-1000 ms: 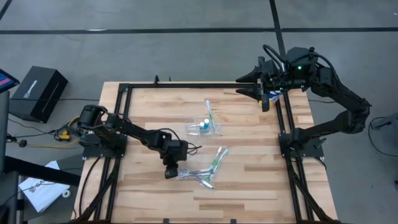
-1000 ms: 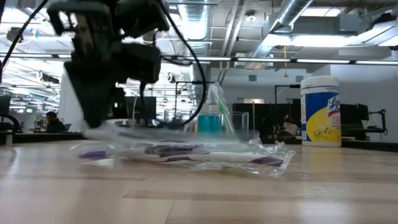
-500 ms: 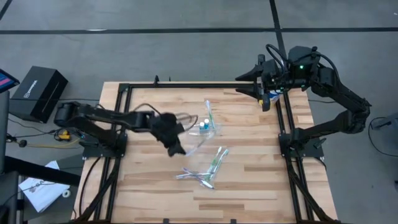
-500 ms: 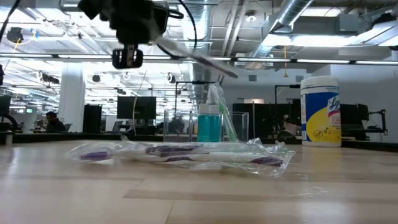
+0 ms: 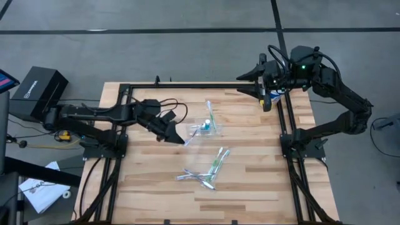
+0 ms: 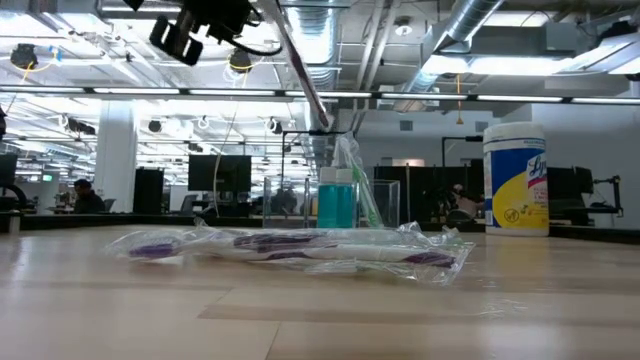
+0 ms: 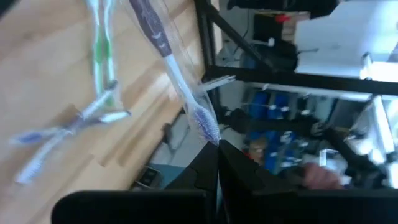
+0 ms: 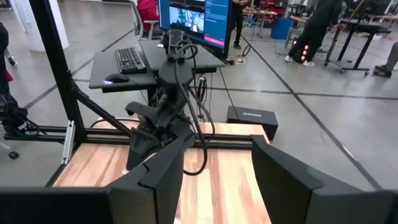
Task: Pick & Place toothbrushing station
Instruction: Put the top left purple toothbrush into the transparent organizer, then put the bottom purple toothbrush into the transparent organizer
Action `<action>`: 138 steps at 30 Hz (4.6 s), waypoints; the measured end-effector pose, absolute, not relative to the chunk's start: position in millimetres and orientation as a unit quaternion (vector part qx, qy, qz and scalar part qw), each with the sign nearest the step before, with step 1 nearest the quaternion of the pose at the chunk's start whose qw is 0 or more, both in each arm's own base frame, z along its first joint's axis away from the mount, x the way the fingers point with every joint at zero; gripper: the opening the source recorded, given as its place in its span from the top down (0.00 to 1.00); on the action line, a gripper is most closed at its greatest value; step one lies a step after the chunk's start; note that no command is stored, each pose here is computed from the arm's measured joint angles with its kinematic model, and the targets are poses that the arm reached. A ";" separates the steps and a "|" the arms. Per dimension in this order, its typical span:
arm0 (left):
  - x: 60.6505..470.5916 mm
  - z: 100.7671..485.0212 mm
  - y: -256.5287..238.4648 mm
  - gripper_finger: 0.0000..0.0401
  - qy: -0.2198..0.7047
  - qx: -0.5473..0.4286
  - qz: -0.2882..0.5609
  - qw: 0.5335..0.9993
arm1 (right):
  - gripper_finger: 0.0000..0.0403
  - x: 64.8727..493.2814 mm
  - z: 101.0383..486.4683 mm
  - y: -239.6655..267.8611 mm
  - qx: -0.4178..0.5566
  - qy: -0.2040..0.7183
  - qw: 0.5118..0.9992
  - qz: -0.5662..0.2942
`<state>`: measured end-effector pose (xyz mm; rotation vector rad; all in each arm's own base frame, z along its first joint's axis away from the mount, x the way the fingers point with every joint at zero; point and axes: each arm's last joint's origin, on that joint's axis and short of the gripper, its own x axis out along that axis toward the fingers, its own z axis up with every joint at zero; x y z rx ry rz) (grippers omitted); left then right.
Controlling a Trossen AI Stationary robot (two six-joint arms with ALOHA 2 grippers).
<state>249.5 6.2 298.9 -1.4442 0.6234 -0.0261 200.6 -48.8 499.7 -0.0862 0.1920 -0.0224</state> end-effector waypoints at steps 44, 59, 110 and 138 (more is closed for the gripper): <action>221.5 262.4 67.4 1.00 0.315 -0.807 0.031 0.498 | 0.55 202.4 514.8 -46.7 -0.073 0.016 0.997 0.027; 214.3 252.0 103.0 1.00 0.286 -0.821 0.040 0.493 | 0.55 202.5 515.3 -46.7 -0.074 0.014 0.997 0.027; 235.1 247.1 127.2 0.43 0.294 -0.789 -0.102 0.530 | 0.55 202.0 520.0 -54.1 -0.058 -0.010 0.998 0.007; 246.9 302.8 -61.9 0.56 0.013 -0.368 0.032 0.929 | 0.55 212.1 508.5 -89.5 0.062 0.019 0.998 0.006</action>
